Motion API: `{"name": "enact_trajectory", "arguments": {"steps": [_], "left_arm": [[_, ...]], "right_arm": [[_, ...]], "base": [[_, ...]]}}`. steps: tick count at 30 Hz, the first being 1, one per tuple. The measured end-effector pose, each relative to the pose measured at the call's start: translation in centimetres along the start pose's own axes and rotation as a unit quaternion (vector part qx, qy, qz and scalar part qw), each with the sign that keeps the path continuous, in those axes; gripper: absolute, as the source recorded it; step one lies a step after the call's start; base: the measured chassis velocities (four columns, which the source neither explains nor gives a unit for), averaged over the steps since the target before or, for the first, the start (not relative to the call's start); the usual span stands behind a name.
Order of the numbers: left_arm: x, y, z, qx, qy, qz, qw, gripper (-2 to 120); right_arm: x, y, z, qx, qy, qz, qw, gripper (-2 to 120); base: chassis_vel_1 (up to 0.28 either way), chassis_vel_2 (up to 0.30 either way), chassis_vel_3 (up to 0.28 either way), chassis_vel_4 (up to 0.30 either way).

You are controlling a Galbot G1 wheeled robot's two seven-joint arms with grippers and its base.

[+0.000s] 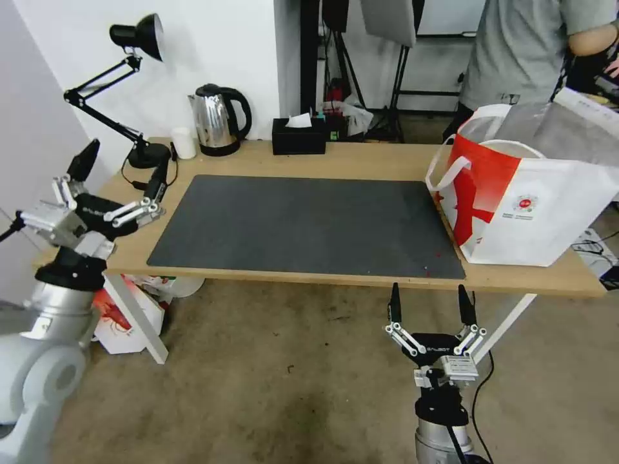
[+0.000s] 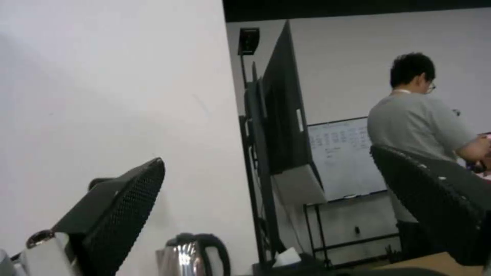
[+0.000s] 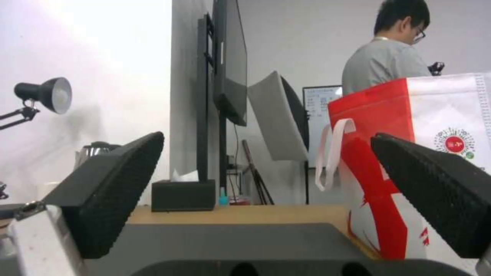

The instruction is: Pick up the trash from the table and place it into the takeout bag.

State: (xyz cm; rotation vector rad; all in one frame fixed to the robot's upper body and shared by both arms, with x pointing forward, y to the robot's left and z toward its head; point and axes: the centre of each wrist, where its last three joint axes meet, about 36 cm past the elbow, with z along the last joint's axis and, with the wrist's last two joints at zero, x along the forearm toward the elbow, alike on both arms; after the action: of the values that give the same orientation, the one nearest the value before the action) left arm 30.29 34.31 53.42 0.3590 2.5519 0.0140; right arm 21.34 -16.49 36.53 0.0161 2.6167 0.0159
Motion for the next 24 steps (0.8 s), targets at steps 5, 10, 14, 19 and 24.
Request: {"name": "enact_trajectory", "arguments": {"steps": [5,10,14,19,24], "left_arm": [[1.4,-0.9,0.4,0.004,0.003,-0.016,0.9999,100],[2.2,-1.8,0.7,0.011,0.004,-0.024,0.9996,100],[3.5,-3.1,1.2,0.02,0.011,-0.037,0.9991,100],[5.5,-5.0,2.3,0.023,0.017,-0.058,0.9979,100],[7.1,-6.2,3.3,0.029,0.027,-0.064,0.9972,100]], "right_arm": [[0.0,0.0,0.0,0.0,0.0,0.0,1.0,100],[0.0,0.0,0.0,0.0,0.0,0.0,1.0,100],[0.0,0.0,0.0,0.0,0.0,0.0,1.0,100],[0.0,0.0,0.0,0.0,0.0,0.0,1.0,100],[0.0,0.0,0.0,0.0,0.0,0.0,1.0,100]], "base": [[0.0,0.0,0.0,0.0],[0.0,0.0,0.0,0.0],[0.0,0.0,0.0,0.0],[0.0,0.0,0.0,0.0],[0.0,0.0,0.0,0.0]]}}
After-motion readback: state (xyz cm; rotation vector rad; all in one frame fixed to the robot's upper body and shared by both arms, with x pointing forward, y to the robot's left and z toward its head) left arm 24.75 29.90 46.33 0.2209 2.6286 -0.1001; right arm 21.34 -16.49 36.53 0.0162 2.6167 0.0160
